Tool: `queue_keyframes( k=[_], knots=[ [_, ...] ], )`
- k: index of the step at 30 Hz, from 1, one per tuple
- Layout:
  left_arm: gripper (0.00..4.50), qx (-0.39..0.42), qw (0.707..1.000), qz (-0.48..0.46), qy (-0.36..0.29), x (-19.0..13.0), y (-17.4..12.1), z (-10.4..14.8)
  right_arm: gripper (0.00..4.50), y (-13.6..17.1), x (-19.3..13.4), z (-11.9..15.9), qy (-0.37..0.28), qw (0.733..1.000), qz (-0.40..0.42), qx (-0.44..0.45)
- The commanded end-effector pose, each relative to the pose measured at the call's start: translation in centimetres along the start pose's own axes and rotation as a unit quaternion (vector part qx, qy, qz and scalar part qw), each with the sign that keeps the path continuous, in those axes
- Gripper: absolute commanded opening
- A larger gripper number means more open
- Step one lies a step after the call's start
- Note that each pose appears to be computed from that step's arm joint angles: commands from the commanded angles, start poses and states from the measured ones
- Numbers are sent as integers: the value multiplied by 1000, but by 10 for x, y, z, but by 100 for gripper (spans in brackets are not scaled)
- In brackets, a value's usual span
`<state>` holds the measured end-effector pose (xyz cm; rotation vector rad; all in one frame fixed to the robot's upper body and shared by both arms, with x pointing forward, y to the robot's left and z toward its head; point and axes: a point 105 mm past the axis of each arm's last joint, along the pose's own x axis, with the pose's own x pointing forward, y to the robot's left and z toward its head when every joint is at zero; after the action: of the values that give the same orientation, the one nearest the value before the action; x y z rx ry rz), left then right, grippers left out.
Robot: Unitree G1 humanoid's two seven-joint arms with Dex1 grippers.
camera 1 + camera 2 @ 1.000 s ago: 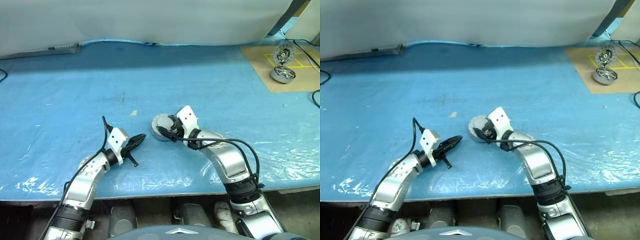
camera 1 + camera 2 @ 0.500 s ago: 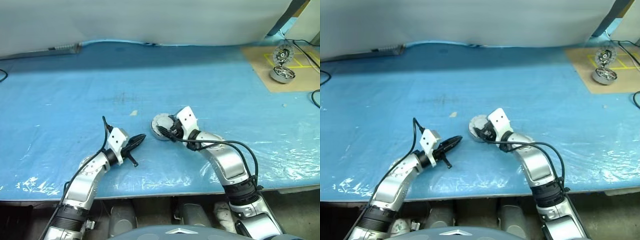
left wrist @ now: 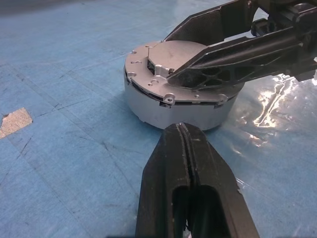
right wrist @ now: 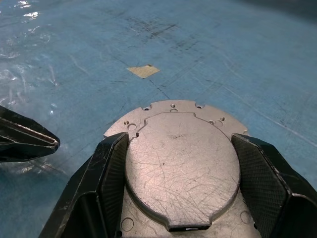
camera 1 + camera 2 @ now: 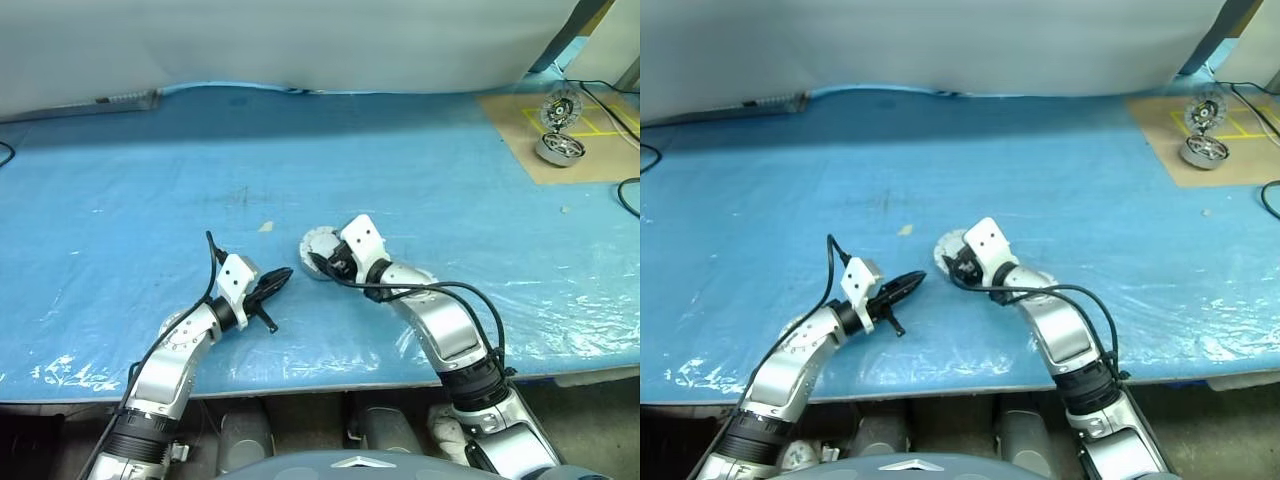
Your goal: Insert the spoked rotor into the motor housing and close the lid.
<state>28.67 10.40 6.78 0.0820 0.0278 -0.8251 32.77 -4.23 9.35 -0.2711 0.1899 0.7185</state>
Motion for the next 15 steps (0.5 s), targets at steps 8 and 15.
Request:
queue_keyframes(
  k=[8, 15],
  knots=[
    [0, 9, 1000, -5, -17, -1, -1, 5, 298, 6, 7, -16, 44, 999, -5, 13],
    [0, -21, 998, 52, -10, 0, 25, 9, 298, 3, 0, -35, 56, 998, 10, 9]
  ],
)
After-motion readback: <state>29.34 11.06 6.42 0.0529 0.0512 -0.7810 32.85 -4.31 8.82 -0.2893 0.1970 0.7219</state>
